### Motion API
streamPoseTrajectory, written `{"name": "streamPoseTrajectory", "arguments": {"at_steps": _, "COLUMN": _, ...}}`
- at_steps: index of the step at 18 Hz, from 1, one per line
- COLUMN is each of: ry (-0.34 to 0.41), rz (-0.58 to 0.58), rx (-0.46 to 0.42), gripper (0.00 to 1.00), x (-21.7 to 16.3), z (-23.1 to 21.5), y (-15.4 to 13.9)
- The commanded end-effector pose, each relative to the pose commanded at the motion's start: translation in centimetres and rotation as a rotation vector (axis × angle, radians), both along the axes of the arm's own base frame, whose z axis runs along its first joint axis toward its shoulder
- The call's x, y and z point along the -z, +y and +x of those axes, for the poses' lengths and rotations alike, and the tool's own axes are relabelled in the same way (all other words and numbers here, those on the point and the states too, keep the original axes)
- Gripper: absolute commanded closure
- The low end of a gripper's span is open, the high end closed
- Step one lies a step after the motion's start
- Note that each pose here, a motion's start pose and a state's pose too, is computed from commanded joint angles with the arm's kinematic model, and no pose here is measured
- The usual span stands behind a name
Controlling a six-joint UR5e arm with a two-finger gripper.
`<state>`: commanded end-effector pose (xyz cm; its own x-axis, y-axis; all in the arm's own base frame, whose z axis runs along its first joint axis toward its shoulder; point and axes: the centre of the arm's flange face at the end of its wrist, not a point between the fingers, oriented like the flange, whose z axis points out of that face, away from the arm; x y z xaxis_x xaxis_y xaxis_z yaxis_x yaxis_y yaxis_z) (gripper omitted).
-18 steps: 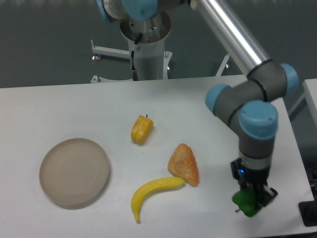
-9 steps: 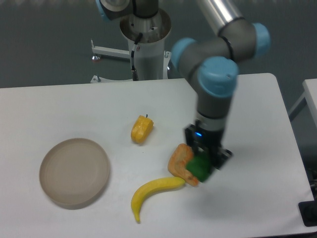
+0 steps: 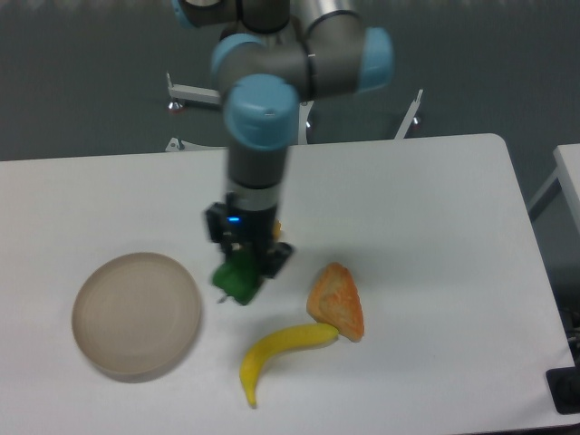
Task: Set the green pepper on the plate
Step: 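Move the green pepper over the beige plate and lower it, then hold the green pepper on the plate surface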
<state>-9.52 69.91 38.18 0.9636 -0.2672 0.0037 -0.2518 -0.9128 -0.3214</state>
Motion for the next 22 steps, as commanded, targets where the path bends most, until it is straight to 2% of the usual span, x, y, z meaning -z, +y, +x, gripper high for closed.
{"name": "streamPoseTrajectory", "arguments": {"at_steps": 7, "ry": -0.017, "rz": 0.014, "rx": 0.080, "gripper": 0.67, "x": 5.9, "z": 6.2, "y": 1.5}}
{"name": "streamPoseTrajectory", "arguments": {"at_steps": 12, "ry": -0.040, "rz": 0.009, "rx": 0.101, "gripper": 0.67, "x": 8.9, "z": 7.4, "y": 1.8}}
{"name": "streamPoseTrajectory", "arguments": {"at_steps": 22, "ry": -0.073, "rz": -0.010, "rx": 0.104, "gripper": 0.67, "x": 10.8, "z": 7.6, "y": 2.2}}
